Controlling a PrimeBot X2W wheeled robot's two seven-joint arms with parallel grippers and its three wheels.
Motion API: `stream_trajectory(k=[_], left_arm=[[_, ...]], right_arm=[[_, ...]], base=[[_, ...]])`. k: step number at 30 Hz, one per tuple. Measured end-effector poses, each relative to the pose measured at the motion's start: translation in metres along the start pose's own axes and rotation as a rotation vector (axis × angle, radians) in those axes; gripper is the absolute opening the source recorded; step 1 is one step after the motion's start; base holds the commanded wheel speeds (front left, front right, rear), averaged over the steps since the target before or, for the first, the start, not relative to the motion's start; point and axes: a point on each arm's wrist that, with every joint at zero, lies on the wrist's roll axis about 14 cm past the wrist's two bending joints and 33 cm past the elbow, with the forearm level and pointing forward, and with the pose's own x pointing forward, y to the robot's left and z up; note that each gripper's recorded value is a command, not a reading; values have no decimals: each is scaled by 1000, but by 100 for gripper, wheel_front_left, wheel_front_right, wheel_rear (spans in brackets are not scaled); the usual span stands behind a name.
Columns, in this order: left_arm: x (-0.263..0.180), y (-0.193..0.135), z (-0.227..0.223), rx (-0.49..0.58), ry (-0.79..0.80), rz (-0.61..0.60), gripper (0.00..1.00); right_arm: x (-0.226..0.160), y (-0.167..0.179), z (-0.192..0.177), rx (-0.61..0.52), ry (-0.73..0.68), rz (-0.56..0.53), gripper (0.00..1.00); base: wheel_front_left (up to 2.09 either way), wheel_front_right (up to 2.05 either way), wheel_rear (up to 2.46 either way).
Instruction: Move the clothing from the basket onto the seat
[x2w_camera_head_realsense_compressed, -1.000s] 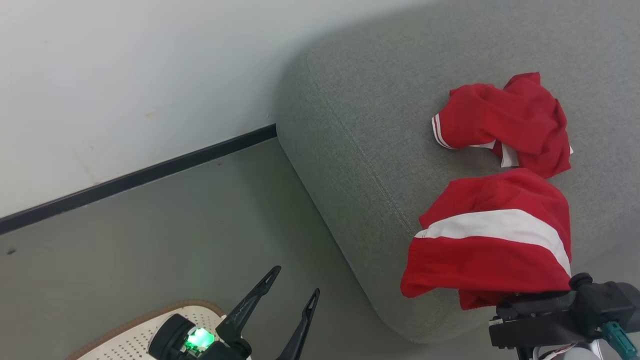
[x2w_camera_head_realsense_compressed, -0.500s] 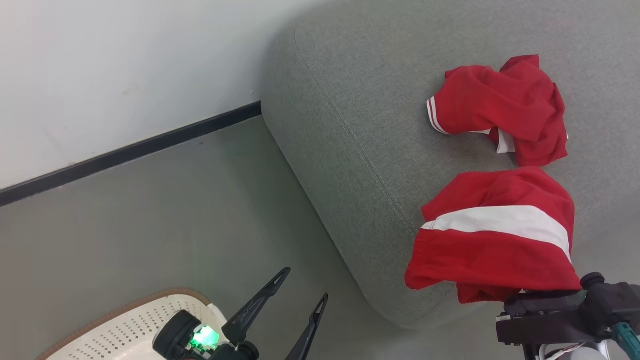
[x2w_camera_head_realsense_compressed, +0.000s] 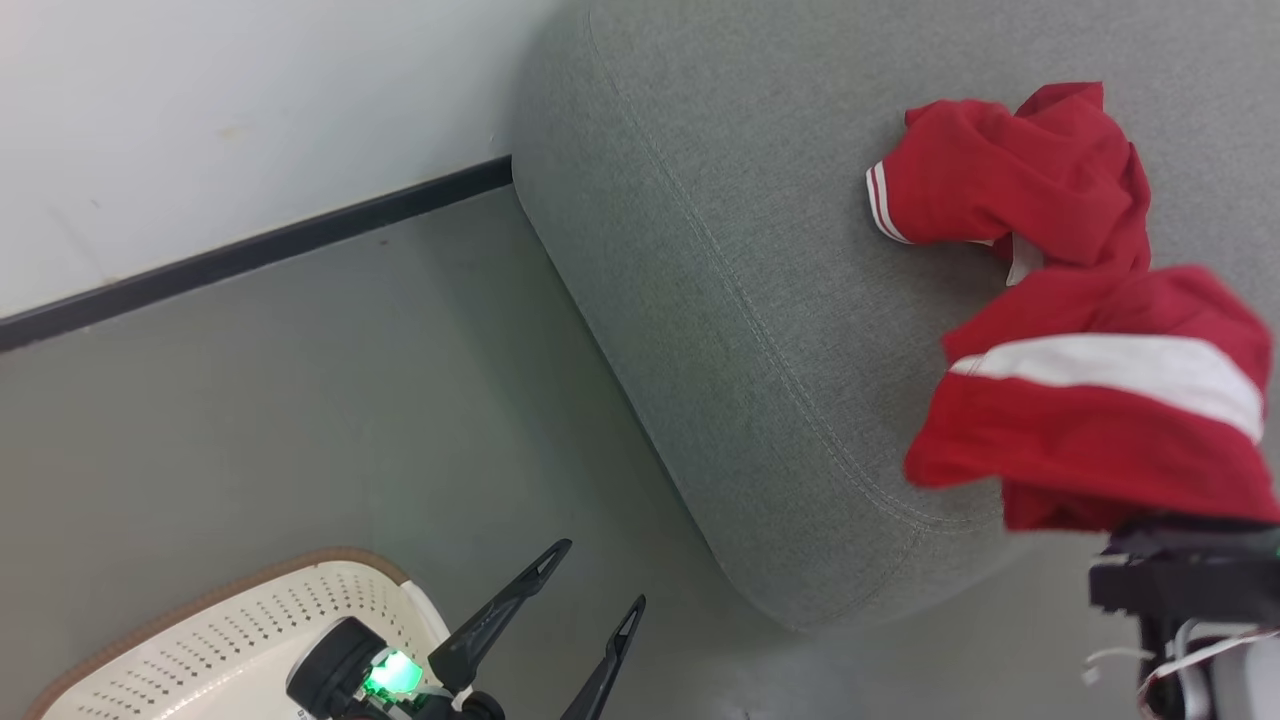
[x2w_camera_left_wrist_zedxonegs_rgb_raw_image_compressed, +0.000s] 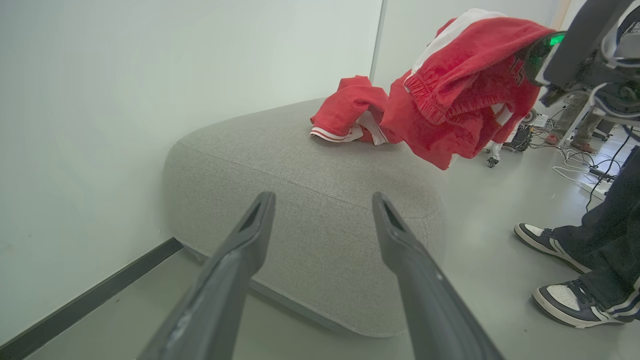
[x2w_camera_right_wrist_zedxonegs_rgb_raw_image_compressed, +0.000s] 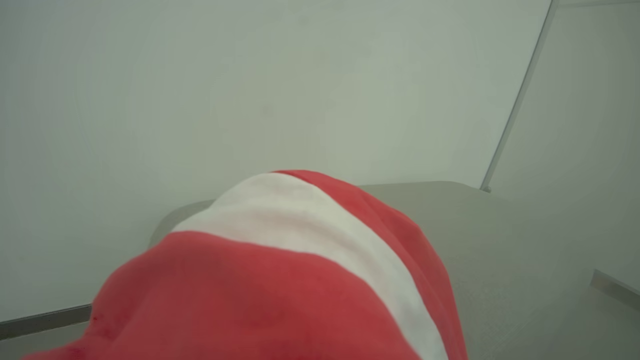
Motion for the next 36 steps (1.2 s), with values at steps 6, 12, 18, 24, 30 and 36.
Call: stream_trajectory(k=[6, 12, 18, 24, 30, 36], left_arm=[[-3, 8, -11, 4, 20, -5, 100], [-5, 20, -22, -12, 31, 7, 100], [-5, 29, -29, -24, 31, 15, 100], [-8, 36, -33, -27, 32, 28, 100], [-14, 48, -36, -22, 39, 58, 100], [-25, 64, -42, -10, 55, 87, 100]], right_arm=[[31, -16, 32, -48, -104, -16, 0], [66, -23, 71, -61, -231, -13, 0], [93, -18, 102, -93, -332, 5, 0], [123, -21, 118, -125, -376, 5, 0], [147, -40, 88, -125, -287, -52, 0], [166, -49, 55, -86, -195, -102, 0]], base=[[0, 0, 0], [0, 0, 0], [0, 0, 0], [0, 0, 0], [0, 0, 0], [0, 0, 0]])
